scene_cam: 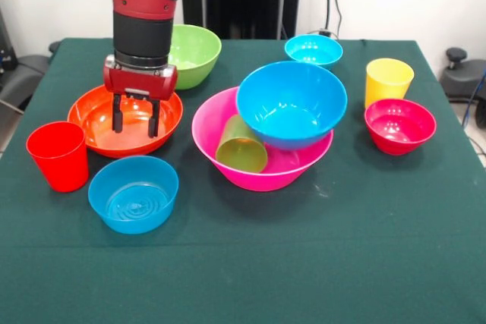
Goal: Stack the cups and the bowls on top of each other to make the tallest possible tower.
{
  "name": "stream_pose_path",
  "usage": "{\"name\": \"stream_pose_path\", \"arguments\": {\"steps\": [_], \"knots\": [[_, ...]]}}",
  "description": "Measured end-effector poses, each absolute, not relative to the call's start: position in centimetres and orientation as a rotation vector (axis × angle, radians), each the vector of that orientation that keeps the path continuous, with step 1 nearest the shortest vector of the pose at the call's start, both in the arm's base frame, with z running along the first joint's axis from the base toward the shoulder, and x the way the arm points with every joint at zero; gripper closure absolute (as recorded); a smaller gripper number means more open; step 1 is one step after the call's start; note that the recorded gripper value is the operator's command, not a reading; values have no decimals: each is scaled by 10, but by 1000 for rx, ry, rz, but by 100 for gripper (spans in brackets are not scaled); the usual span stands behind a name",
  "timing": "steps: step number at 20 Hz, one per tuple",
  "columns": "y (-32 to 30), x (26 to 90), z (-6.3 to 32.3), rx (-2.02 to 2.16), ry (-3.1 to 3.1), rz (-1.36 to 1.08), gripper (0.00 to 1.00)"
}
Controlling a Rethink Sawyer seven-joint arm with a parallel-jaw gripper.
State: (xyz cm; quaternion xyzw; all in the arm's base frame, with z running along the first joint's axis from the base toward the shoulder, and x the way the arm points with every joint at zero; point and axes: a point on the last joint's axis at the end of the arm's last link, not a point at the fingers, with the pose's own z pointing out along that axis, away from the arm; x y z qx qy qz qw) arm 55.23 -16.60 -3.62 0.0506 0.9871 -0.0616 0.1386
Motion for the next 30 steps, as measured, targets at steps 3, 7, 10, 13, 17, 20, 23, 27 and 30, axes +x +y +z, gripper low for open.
{"name": "stream_pose_path", "arguments": {"steps": [3,7,10,13,17,20,23,27,30], "knots": [[-166,558,-27,137,2838,-189,0],[-167,566,-15,126,2815,-205,0],[-167,571,-7,117,2802,-214,0],[-162,575,-3,101,2795,-219,0],[-146,577,-5,58,2800,-217,0],[-129,577,-8,16,2809,-213,0],[-116,576,-11,-19,2816,-215,0],[-105,569,-20,-57,2829,-219,0],[-103,564,-27,-67,2833,-219,0]]}}
